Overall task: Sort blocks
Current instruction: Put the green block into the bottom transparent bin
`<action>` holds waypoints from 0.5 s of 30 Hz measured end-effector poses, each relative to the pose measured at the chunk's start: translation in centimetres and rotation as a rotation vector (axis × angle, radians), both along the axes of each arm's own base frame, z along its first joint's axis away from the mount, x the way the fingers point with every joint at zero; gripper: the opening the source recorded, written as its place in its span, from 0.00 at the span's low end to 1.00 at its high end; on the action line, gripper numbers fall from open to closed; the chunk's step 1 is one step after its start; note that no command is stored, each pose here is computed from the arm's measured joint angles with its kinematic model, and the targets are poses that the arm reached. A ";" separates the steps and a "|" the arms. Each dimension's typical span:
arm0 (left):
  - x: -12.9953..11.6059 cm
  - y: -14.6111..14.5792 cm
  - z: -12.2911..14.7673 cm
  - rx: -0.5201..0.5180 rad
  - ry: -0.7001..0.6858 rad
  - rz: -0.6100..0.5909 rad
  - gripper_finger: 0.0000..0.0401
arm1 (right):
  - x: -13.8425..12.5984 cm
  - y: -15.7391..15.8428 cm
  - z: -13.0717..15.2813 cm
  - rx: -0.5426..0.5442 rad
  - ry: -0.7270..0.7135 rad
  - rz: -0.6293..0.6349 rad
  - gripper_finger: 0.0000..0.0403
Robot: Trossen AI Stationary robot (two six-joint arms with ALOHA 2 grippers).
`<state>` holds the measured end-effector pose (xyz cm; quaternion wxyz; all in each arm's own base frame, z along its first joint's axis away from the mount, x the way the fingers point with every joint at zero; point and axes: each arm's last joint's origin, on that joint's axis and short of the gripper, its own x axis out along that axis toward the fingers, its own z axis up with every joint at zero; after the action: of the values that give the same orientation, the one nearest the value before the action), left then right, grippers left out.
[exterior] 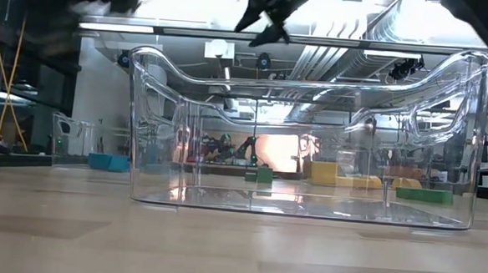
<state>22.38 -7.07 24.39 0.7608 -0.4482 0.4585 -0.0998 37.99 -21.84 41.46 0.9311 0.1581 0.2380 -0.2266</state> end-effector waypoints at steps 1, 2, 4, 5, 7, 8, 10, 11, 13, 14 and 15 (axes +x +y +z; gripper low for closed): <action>0.0 -1.0 -1.2 -0.032 0.111 -0.063 0.46 | -0.8 0.3 0.8 -0.015 0.002 -0.006 0.77; -0.2 -2.1 -2.4 -0.059 0.209 -0.118 0.46 | -1.5 0.6 1.4 -0.017 0.013 -0.011 0.77; -0.4 -4.5 -3.1 -0.074 0.268 -0.195 0.46 | -2.5 1.1 2.1 -0.022 0.036 -0.023 0.77; -0.6 -5.7 -3.1 -0.066 0.272 -0.222 0.46 | -2.8 1.3 2.2 -0.020 0.049 -0.026 0.77; -1.2 -7.9 -2.4 -0.043 0.266 -0.257 0.46 | -3.3 1.4 2.1 -0.015 0.092 -0.028 0.77; -1.6 -8.8 -2.1 -0.023 0.276 -0.255 0.46 | -3.4 1.4 1.9 -0.008 0.108 -0.029 0.77; -2.9 -10.1 -1.3 0.045 0.318 -0.232 0.46 | -3.5 1.5 1.8 0.001 0.130 -0.033 0.77; -3.6 -10.8 -0.8 0.085 0.333 -0.209 0.46 | -3.5 1.5 1.7 0.004 0.135 -0.032 0.77; -5.4 -11.8 -0.2 0.199 0.379 -0.176 0.46 | -3.4 1.5 1.4 0.010 0.145 -0.031 0.77; -6.5 -12.2 -0.1 0.266 0.407 -0.171 0.46 | -3.4 1.5 1.2 0.014 0.152 -0.030 0.77; -7.5 -12.5 0.1 0.327 0.428 -0.163 0.46 | -3.4 1.5 1.0 0.019 0.160 -0.029 0.77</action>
<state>14.93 -19.60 24.46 0.6985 -0.2921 0.6531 0.0117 34.59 -20.33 42.51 0.9042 0.1516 0.3113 -0.2500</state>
